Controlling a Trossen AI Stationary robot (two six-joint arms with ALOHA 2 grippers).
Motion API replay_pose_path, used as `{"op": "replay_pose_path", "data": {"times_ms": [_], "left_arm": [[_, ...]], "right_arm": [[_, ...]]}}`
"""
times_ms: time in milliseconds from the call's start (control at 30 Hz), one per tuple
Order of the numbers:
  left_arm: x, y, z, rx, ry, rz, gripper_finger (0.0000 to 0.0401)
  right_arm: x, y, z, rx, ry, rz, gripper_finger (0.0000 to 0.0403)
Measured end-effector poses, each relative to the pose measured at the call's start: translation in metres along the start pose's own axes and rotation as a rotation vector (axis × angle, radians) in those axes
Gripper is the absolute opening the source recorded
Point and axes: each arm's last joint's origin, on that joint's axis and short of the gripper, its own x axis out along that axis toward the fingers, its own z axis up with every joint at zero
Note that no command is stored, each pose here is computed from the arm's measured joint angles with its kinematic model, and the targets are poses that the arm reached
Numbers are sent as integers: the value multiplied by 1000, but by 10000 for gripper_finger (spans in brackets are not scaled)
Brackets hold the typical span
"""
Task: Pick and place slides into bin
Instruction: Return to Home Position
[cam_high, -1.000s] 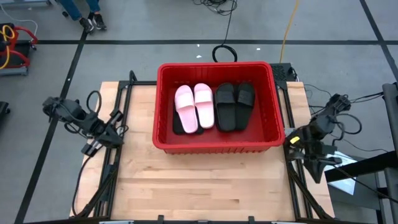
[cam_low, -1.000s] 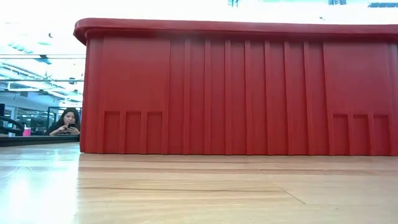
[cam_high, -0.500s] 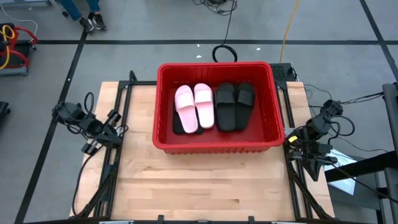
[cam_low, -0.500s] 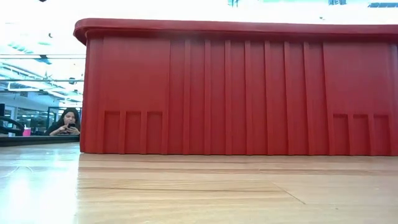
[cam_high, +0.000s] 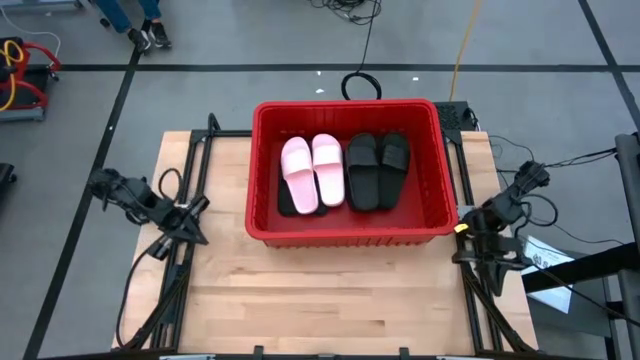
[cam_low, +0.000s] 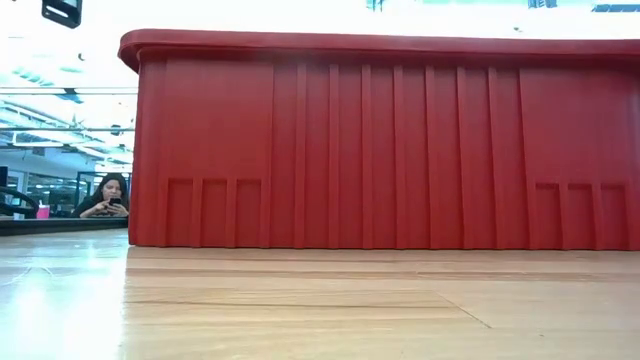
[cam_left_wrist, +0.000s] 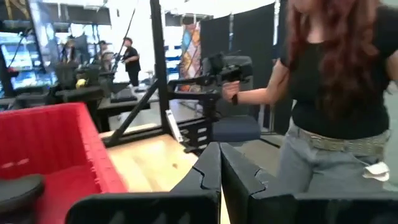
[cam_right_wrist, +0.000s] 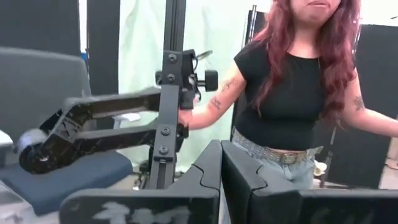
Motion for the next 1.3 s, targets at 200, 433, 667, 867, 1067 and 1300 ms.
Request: {"op": "replay_pose_path", "data": {"times_ms": [200,433,667,867,1067,1300], "left_arm": [[7,-1,-11,12,-22,-80,13],[12,-3,-22,28,-10,-133,3],[17,-2,-36,53,18,-138,15],[25,-4,-58,79,-6,-216,14],[31,-3,-81,57,-26,-234,4],[32,-5,-88,73,-22,-282,20]], "right_arm": [[0,0,-2,-22,-92,16,0],[1,4,-6,-22,-56,143,0],[2,5,-7,-10,-46,169,0],[2,5,-9,1,-32,167,0],[2,5,-9,-8,-31,166,0],[2,5,-11,9,-20,164,0]]}}
